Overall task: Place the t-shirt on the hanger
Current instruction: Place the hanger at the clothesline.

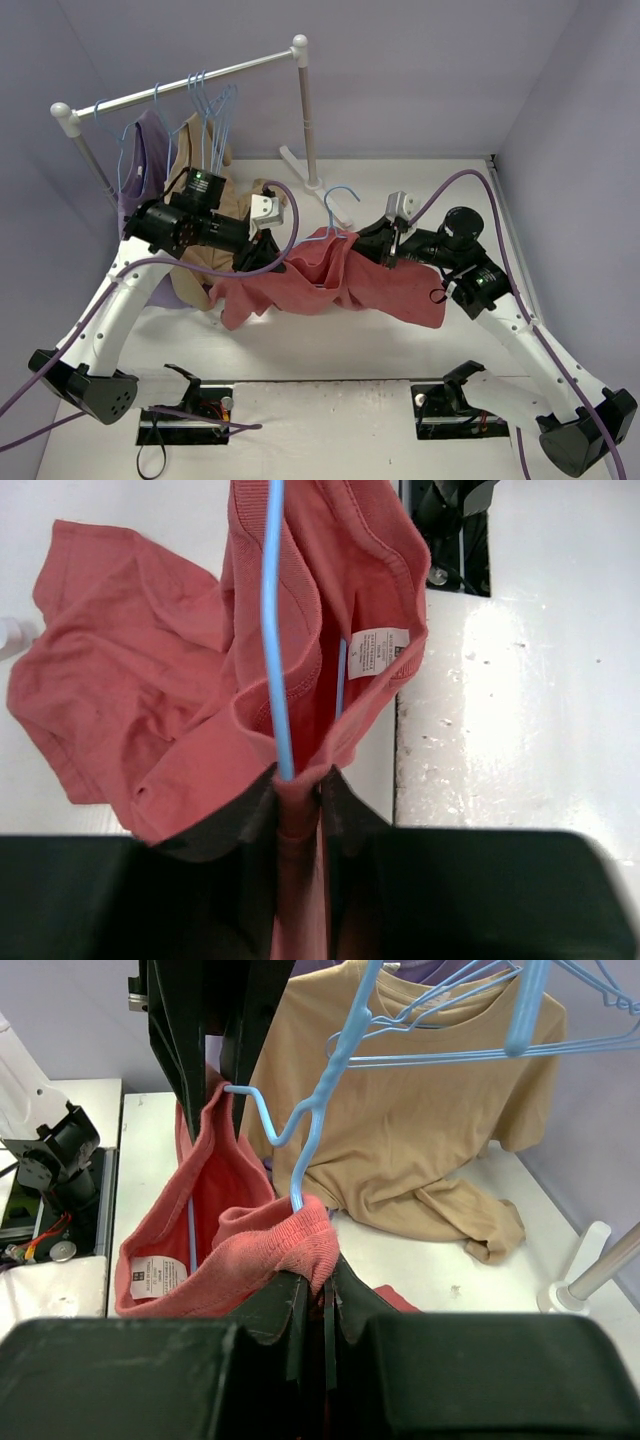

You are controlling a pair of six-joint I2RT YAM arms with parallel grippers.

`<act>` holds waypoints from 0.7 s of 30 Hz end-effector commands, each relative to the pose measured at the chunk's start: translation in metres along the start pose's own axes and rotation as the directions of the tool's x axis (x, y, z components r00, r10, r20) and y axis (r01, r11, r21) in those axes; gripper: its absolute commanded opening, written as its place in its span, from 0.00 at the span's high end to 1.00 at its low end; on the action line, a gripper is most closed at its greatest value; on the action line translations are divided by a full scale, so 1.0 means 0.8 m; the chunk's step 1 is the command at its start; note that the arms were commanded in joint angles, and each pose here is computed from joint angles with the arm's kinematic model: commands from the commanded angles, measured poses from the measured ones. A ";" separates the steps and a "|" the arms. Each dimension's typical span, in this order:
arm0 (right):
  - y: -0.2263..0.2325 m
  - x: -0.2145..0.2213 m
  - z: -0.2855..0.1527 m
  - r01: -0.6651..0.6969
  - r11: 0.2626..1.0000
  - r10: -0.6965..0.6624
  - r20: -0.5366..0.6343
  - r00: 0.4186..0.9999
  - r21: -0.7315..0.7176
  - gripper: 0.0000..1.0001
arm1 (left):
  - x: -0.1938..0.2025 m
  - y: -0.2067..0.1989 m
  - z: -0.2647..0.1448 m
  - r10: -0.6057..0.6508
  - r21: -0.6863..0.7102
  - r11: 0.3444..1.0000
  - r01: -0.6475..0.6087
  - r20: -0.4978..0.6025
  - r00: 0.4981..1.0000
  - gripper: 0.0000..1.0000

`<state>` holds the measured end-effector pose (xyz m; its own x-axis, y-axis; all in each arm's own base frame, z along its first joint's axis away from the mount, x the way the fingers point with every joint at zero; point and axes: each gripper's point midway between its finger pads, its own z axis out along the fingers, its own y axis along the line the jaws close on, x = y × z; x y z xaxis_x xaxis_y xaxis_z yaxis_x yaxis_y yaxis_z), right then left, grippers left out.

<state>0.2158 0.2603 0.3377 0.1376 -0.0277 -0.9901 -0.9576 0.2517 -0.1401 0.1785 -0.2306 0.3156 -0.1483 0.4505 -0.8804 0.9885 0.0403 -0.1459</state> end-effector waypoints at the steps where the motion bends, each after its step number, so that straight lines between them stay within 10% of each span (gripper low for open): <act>1: -0.002 -0.037 0.001 0.077 0.997 -0.077 0.084 0.994 0.003 1.00 | -0.020 -0.016 0.002 0.034 0.049 0.998 -0.037 0.063 0.997 0.93; 13: -0.006 -0.034 0.000 0.083 0.996 -0.085 0.076 0.994 0.029 0.99 | -0.017 -0.017 0.010 0.069 0.055 0.996 -0.072 0.054 0.996 1.00; 21: -0.024 0.003 -0.015 0.070 0.990 -0.070 -0.005 0.998 0.121 0.74 | -0.028 0.014 -0.016 0.104 -0.278 0.959 -0.058 0.154 0.983 1.00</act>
<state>0.2219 0.2537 0.3210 0.1172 -0.0649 -0.9910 -0.9461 0.2962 -0.1312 0.1787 -0.2303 0.2951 -0.1659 0.4330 -0.8860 0.9830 0.1446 -0.1134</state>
